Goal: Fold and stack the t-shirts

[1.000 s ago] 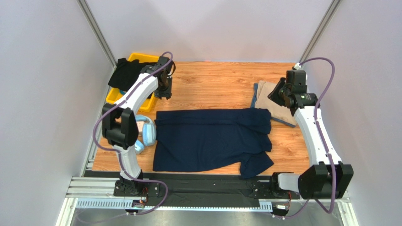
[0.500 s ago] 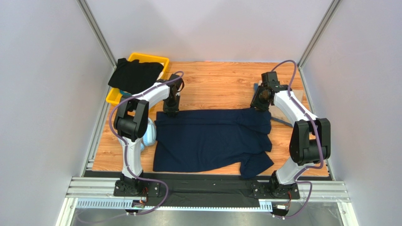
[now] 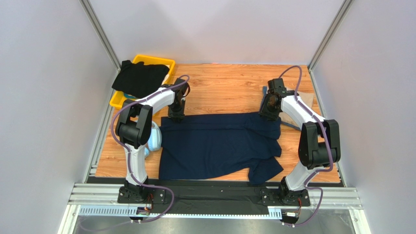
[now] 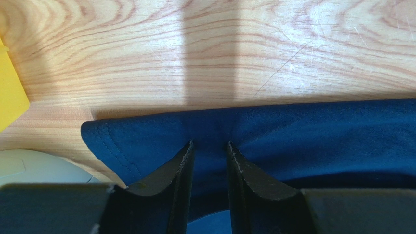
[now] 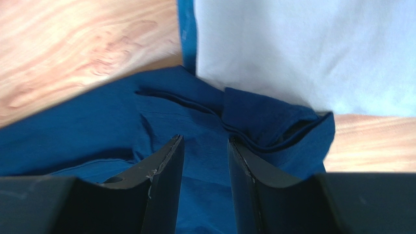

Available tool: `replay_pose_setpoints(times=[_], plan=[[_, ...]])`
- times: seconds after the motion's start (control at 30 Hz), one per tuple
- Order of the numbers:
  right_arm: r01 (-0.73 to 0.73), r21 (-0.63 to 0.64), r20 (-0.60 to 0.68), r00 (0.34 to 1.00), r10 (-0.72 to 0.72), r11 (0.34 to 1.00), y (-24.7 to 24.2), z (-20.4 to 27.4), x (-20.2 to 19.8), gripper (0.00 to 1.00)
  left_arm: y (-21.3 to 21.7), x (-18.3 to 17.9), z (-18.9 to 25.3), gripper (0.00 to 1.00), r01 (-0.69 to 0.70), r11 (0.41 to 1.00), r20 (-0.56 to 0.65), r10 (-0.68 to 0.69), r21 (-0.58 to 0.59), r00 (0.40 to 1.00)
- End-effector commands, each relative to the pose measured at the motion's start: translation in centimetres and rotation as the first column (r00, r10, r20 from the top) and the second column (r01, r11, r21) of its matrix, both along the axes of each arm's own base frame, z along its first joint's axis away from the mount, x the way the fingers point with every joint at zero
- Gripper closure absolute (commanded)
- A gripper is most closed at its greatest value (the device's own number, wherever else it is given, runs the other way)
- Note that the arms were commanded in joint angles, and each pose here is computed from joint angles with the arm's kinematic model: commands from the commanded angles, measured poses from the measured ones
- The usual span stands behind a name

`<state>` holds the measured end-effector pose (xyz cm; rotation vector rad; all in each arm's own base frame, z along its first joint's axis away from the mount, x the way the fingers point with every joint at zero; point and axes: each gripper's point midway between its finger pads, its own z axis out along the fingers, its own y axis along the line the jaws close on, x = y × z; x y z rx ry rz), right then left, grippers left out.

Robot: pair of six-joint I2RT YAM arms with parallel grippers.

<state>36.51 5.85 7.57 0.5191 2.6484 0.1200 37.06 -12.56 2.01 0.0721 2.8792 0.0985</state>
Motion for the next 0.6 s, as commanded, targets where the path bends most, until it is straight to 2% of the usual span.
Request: replay_pose_setpoints(times=[0.0, 0.17, 0.4, 0.57], plan=[[0.014, -0.072, 0.024, 1.000, -0.012, 0.997, -1.3, 0.9, -0.8, 0.52, 0.3, 0.7, 1.4, 0.63, -0.012, 1.000, 0.054, 0.011, 0.016, 0.998], [0.038, -0.124, 0.095, 0.995, -0.027, 0.992, -2.7, 3.0, -2.2, 0.38, 0.2, 0.8, 1.2, 0.63, -0.009, 1.000, 0.049, 0.009, 0.015, 0.999], [0.170, -0.200, 0.221, 0.967, -0.125, 0.965, -5.5, 5.9, -4.2, 0.31, 0.0, 0.1, 0.4, 0.63, -0.009, 1.000, 0.024, 0.009, 0.004, 1.000], [0.195, -0.214, 0.162, 0.973, -0.162, 0.957, -6.2, 4.2, -4.5, 0.29, 0.0, 0.4, 0.8, 0.63, -0.001, 1.000, 0.040, 0.001, 0.011, 0.999]])
